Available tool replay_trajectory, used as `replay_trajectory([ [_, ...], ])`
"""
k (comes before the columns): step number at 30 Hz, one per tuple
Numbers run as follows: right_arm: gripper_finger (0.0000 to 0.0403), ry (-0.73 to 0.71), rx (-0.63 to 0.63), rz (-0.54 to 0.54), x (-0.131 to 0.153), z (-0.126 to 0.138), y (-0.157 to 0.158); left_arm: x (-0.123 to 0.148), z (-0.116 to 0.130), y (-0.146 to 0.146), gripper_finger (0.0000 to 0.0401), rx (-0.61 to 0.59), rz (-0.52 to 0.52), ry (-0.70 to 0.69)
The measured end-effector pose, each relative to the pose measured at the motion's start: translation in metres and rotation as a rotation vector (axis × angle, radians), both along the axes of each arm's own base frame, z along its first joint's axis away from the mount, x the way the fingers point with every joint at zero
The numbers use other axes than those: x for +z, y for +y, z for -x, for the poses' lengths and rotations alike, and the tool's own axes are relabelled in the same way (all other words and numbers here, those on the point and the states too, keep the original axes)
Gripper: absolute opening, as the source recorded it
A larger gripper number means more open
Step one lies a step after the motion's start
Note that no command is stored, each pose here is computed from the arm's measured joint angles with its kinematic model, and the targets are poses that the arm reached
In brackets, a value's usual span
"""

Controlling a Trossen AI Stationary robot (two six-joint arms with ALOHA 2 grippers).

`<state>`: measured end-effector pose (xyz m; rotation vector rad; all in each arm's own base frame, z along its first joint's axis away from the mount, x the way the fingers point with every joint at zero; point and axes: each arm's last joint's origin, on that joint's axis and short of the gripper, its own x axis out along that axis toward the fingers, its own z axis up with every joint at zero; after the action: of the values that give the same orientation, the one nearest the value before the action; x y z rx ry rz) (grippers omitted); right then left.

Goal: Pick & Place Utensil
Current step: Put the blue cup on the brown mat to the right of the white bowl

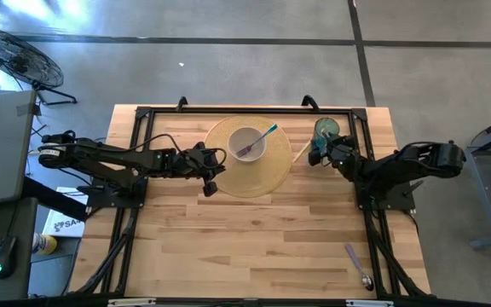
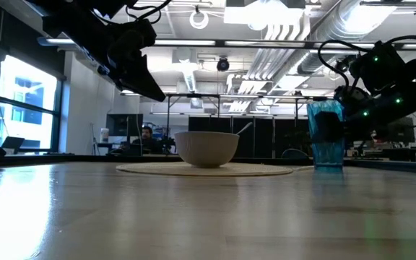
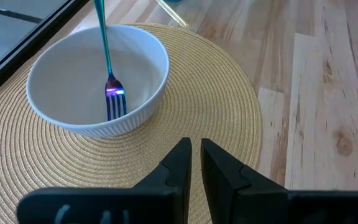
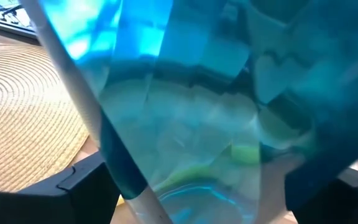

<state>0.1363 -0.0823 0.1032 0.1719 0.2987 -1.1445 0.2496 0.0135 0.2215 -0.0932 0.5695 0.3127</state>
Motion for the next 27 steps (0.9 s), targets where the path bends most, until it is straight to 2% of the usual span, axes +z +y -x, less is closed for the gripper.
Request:
replay_trajectory([
  [7,0.0351,0.01,0.062,0.036,0.006,-0.007,0.005,0.003,0.002,0.0,0.0032,-0.009,0.002,-0.01],
  [12,0.0351,-0.054,0.117,0.106,0.036,-0.027,0.005,0.007,0.008,-0.001,0.0032,-0.018,0.008,-0.002],
  [18,0.0351,-0.048,0.179,0.091,0.07,-0.057,-0.002,0.01,0.011,-0.001,0.0032,-0.016,0.013,-0.008],
  [22,0.0351,-0.032,0.196,0.08,0.067,-0.072,-0.015,0.018,0.016,-0.001,0.0032,-0.016,0.013,-0.046],
  [27,0.0351,-0.065,0.21,0.061,0.044,-0.085,-0.029,0.031,0.028,-0.001,0.0032,-0.018,0.007,-0.086],
])
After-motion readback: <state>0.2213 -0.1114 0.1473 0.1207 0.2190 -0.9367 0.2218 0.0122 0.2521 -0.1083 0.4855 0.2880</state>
